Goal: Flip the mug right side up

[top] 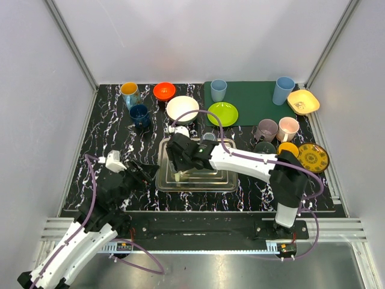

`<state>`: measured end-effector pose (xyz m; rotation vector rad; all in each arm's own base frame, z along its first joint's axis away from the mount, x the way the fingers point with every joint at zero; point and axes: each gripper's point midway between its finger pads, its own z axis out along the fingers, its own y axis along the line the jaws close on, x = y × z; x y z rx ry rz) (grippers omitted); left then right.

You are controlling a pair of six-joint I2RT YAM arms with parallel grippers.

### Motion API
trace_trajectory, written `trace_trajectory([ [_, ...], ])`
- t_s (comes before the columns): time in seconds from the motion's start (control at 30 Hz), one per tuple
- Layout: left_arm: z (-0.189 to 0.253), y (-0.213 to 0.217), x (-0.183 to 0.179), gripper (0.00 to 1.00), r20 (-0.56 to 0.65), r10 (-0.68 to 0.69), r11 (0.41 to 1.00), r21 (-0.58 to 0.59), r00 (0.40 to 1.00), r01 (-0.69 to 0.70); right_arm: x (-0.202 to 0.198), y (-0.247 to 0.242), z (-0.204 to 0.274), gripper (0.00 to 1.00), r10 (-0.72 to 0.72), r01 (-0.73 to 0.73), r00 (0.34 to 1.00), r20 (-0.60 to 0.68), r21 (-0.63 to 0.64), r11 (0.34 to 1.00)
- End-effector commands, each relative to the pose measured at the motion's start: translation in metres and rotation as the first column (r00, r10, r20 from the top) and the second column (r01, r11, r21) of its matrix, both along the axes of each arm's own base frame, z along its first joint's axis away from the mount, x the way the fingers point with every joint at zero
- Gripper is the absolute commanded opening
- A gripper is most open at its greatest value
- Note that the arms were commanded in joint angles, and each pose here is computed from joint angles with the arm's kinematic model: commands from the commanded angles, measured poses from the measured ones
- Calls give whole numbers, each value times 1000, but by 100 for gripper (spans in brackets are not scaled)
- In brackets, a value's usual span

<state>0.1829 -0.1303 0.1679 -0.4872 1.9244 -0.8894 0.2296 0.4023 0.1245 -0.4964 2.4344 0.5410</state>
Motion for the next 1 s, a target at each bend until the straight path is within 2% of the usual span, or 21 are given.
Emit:
trace_trajectory([
  [0.0, 5, 29, -4, 84, -25, 128, 991, 32, 991, -127, -4, -42, -27, 63, -116, 110, 993, -9, -255, 961],
  [0.07, 10, 41, -4, 86, -13, 194, 981, 8, 981, -193, -7, -42, -28, 63, -139, 129, 990, -22, -257, 958],
  [0.23, 0, 69, -7, 94, -77, 356, 934, -12, 931, -358, -8, -33, -35, 63, -184, 170, 982, -33, -250, 953],
  [0.33, -6, 72, -9, 99, -100, 370, 928, -2, 924, -372, -7, -21, -32, 63, -184, 171, 982, -34, -232, 958],
  [0.63, -3, 75, -13, 99, -79, 350, 937, 49, 933, -347, -7, 0, -15, 65, -157, 152, 987, -17, -188, 970],
  [0.77, -4, 78, -15, 99, -117, 379, 925, 32, 918, -378, 3, 3, -30, 66, -190, 185, 982, -2, -224, 957],
  [0.97, -10, 75, -16, 99, -133, 364, 931, 40, 922, -362, 25, 1, -44, 63, -288, 280, 957, -13, -202, 939],
])
